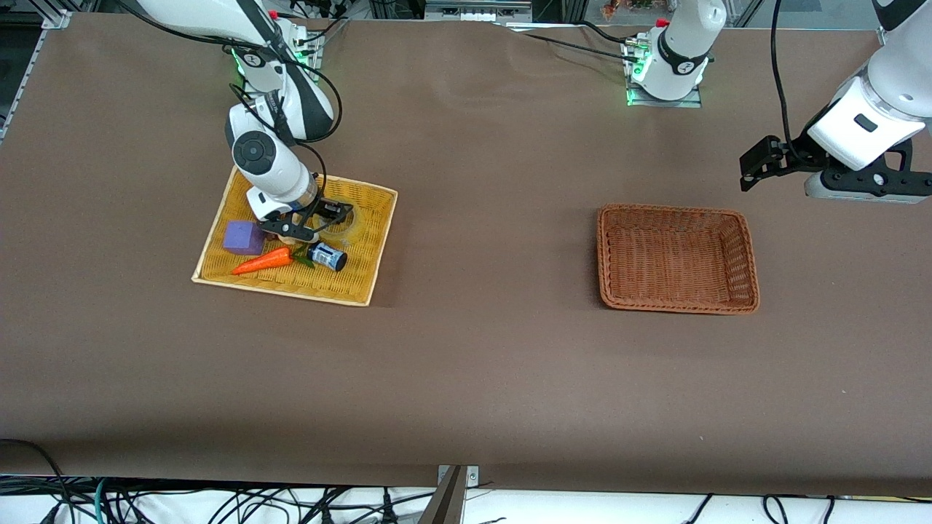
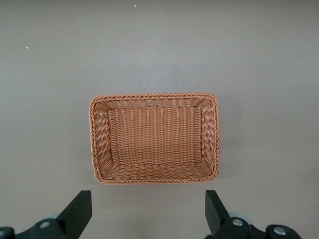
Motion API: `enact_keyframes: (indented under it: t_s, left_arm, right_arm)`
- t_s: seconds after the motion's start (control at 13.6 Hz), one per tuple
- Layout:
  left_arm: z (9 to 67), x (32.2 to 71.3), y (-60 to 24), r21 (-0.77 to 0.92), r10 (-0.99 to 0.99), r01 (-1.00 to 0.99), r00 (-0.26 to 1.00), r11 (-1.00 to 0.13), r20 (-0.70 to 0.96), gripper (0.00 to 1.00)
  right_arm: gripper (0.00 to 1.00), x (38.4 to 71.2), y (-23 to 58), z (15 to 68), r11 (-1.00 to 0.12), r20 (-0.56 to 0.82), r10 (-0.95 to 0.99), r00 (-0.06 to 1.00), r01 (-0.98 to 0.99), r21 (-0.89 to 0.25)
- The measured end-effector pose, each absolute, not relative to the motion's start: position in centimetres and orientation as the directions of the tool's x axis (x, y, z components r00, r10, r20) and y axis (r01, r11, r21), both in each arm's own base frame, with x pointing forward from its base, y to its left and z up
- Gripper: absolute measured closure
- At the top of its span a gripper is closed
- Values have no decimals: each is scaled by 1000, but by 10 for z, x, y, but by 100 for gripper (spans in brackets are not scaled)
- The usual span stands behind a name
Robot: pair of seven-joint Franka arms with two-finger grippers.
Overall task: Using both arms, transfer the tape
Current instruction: 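Grasp the tape roll with the right gripper and set it beside the tray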
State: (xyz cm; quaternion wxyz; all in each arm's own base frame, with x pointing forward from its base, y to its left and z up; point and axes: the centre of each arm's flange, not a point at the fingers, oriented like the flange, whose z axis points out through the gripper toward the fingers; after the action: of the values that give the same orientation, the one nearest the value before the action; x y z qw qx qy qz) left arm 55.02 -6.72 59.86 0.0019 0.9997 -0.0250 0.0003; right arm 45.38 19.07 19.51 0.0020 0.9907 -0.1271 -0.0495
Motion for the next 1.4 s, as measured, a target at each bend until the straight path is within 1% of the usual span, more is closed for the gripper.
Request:
enact_keyframes:
  t_s: [0.22, 0.29, 0.51, 0.66, 0.73, 0.95, 1.1, 1.25, 1.4]
  left_arm:
    - [598, 550, -67, 3, -50, -50, 999, -999, -5, 0]
    - [598, 550, -67, 3, -50, -50, 999, -999, -5, 0]
    - [598, 550, -67, 3, -50, -50, 999, -999, -5, 0]
    - [598, 550, -67, 3, -50, -50, 999, -999, -5, 0]
    - [598, 550, -67, 3, -50, -50, 999, -999, -6, 0]
    - [599, 550, -67, 3, -50, -50, 999, -999, -5, 0]
    - [599, 550, -67, 3, -49, -49, 999, -999, -6, 0]
    - [599, 550, -67, 3, -49, -49, 999, -999, -6, 0]
    - [599, 550, -66, 3, -47, -47, 999, -999, -6, 0]
  right_arm:
    - [74, 456, 188, 196, -968, -95, -252, 963, -252, 14]
    - [78, 456, 188, 196, -968, -93, -252, 963, -252, 13]
    - [78, 460, 189, 200, -968, -83, -251, 964, -252, 6]
    - [78, 472, 193, 220, -968, -66, -250, 966, -251, -3]
    - [78, 481, 196, 241, -968, -65, -249, 966, -250, 0]
    - [78, 506, 208, 328, -970, -89, -242, 966, -241, 27]
    - [78, 512, 233, 372, -971, -78, -237, 968, -237, 16]
    - [78, 505, 277, 382, -964, -67, -265, 962, -266, -1]
    - [78, 496, 329, 372, -957, -72, -288, 955, -290, -20]
